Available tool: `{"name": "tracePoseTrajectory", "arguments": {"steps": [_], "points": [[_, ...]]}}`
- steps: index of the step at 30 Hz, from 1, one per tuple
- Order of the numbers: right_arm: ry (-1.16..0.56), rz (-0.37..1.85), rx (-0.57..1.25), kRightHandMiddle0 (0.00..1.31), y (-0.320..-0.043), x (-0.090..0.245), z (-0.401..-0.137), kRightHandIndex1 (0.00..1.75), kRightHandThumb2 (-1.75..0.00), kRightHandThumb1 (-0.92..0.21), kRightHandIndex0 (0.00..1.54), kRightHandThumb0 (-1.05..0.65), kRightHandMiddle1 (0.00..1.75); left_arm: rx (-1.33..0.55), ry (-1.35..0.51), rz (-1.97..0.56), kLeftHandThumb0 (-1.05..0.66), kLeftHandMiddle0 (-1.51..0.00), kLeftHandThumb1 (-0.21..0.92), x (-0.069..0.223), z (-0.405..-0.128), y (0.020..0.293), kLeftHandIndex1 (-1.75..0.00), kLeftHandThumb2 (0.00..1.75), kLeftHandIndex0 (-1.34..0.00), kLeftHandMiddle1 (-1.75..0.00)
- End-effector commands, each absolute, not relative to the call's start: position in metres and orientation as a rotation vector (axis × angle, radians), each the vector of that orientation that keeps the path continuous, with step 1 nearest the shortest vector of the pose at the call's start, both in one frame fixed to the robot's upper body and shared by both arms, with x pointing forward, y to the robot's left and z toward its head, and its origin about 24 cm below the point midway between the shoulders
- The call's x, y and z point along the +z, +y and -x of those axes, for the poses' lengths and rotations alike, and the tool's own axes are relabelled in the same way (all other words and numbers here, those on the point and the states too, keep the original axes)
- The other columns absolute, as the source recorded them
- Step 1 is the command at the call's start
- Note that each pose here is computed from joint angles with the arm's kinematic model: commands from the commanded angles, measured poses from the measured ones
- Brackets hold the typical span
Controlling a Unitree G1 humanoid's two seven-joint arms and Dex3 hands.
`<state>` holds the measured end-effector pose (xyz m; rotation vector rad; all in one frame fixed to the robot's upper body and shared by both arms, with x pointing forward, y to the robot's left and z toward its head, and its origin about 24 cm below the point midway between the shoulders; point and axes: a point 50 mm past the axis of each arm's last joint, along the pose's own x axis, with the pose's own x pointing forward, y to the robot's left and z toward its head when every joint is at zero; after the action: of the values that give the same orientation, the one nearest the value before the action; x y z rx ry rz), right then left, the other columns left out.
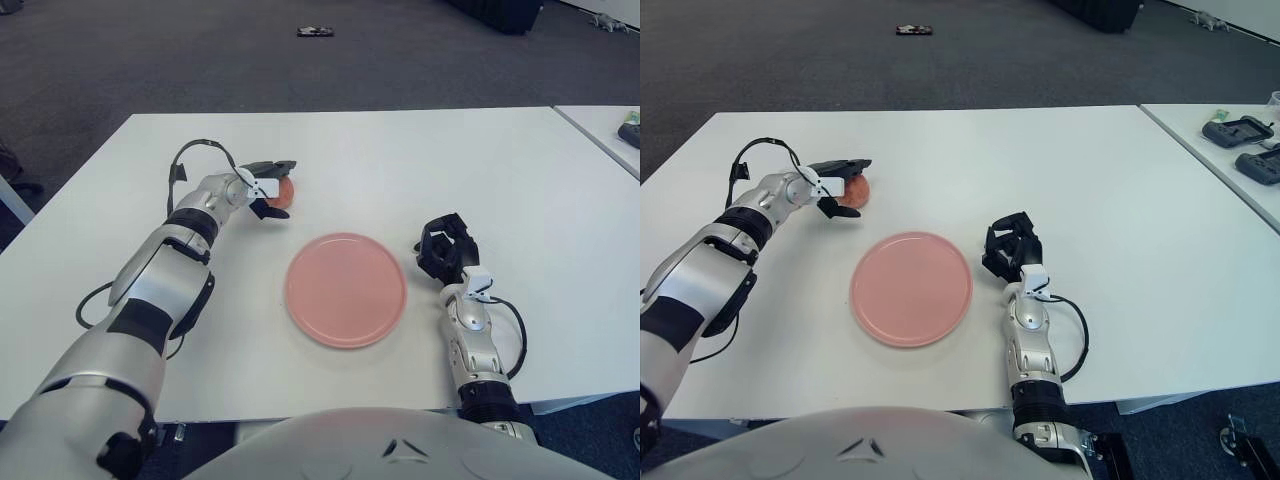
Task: Put the apple into the plate.
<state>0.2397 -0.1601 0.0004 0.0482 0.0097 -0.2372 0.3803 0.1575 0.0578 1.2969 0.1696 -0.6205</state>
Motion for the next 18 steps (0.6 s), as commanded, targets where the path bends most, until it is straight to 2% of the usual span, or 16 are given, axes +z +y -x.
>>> {"name": "tracePoseTrajectory", "arguments": {"steps": [1, 18], "points": [[0.033, -0.049, -0.239, 0.39, -0.162, -0.0066, -0.2357, 1.63, -0.95, -0.61, 0.58, -0.4, 1.75, -0.559, 0.151, -1.269, -1.0, 0.0, 0.61, 0.0602, -0.3831, 0.1552, 0.0, 0.62, 0.0, 0.0], [0.02, -0.057, -0.255, 0.37, -0.1636, -0.0047, -0.2334, 1.62, -0.92, -0.63, 0.54, -0.39, 1.75, -0.431, 0.161, -1.187, -0.94, 0.0, 0.57, 0.0544, -0.3819, 0.1631, 0.0, 0.67, 0.0, 0.0]]}}
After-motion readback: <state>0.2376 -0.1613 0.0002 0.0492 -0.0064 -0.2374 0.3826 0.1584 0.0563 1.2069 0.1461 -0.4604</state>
